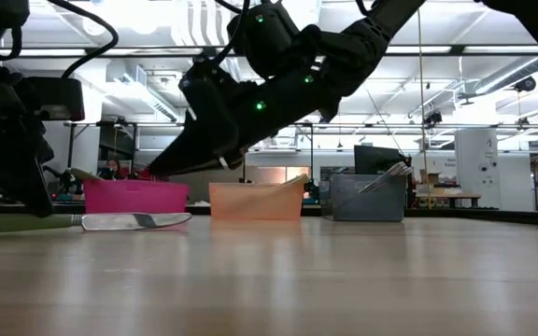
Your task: Sort silverware by color (type)
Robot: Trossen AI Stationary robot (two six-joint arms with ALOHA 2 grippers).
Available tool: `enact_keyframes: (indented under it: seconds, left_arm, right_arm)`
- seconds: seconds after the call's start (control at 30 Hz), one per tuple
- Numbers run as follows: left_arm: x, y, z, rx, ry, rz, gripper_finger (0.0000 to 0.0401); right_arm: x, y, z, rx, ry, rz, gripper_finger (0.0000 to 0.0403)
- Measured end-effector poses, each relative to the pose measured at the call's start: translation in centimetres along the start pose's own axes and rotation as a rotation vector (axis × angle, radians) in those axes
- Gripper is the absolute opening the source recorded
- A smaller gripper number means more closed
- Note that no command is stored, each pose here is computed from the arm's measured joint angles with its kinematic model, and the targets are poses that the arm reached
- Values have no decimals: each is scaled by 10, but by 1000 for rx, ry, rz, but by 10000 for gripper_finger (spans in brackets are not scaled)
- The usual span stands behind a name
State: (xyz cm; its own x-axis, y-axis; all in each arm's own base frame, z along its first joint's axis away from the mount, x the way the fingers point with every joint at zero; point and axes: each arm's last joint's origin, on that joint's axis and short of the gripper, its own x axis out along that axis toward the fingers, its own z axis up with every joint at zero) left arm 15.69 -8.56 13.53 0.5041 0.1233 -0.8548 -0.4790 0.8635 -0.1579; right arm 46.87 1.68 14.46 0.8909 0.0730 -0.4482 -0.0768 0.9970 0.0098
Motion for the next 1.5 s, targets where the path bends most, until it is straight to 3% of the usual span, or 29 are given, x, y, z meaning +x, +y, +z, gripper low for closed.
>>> enact_keyframes:
  seconds: [0.37, 0.63, 0.77, 1.1, 1.23, 1.4, 1.5]
  left_arm:
    - [1, 0, 0, 11, 0, 4, 0]
    - [2, -1, -1, 16, -2, 8, 0]
    - [2, -1, -1, 17, -2, 8, 0]
    - [3, -2, 0, 30, -3, 4, 0]
    - [3, -2, 0, 28, -2, -1, 0]
    - [3, -2, -1, 35, -2, 6, 0]
    - [3, -1, -1, 36, -4, 10, 0]
  right_arm:
    - [17, -14, -19, -60, -8, 16, 193]
    - [24, -28, -33, -59, 13, -5, 199]
    - [31, -28, -47, -59, 20, 77, 195]
    - [36, -28, -52, -73, 12, 94, 158]
    - [36, -28, -51, -94, 12, 96, 111]
    - [37, -28, -50, -114, 10, 110, 26]
    - [37, -27, -50, -119, 13, 111, 14]
